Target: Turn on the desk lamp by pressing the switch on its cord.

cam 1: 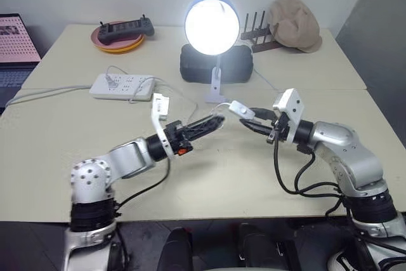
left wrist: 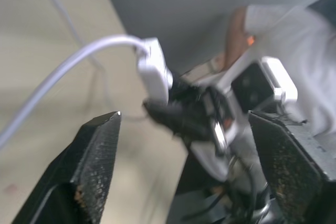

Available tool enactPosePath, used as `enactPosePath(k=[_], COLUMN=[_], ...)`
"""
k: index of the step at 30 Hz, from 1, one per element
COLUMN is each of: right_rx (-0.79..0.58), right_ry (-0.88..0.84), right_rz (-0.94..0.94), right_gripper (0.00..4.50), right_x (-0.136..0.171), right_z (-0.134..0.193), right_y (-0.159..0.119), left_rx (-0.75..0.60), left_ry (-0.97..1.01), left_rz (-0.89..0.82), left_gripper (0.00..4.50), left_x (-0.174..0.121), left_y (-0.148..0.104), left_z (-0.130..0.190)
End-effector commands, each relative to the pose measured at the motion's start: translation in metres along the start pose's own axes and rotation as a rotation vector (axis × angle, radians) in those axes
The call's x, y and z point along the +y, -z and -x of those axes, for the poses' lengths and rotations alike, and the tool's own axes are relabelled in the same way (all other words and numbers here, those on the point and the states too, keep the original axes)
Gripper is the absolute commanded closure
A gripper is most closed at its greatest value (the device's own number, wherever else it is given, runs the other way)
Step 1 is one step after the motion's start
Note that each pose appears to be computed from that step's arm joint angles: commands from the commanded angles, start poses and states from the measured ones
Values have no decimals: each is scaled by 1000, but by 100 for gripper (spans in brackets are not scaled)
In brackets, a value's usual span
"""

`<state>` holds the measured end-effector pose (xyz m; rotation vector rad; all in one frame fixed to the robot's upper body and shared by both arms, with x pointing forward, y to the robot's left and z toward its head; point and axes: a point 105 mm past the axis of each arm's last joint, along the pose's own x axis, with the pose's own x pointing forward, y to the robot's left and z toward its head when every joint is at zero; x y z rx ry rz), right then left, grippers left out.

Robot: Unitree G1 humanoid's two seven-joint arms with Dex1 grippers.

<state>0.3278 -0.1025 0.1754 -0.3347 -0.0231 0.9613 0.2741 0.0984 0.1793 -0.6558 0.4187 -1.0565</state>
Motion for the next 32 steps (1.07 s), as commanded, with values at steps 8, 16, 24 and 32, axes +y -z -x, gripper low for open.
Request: enactPosePath(k=[8, 16, 24, 32], right_rx=[146, 139, 105, 245], right_ry=[31, -3, -57, -50], right_rz=[-32, -53, -138, -153], right_gripper=[344, 142, 1, 1], right_x=[-24, -23, -16, -16], right_z=[-6, 11, 65, 104], right_y=[56, 46, -9, -6], left_rx=[237, 233, 280, 320], left_ry=[-97, -102, -173, -225], left_rz=[-922, -982, -909, -903], left_gripper=[0, 0, 0, 0], left_x=[5, 13, 19, 25], left_y=[-26, -46, -74, -85], left_z=[15, 22, 57, 76])
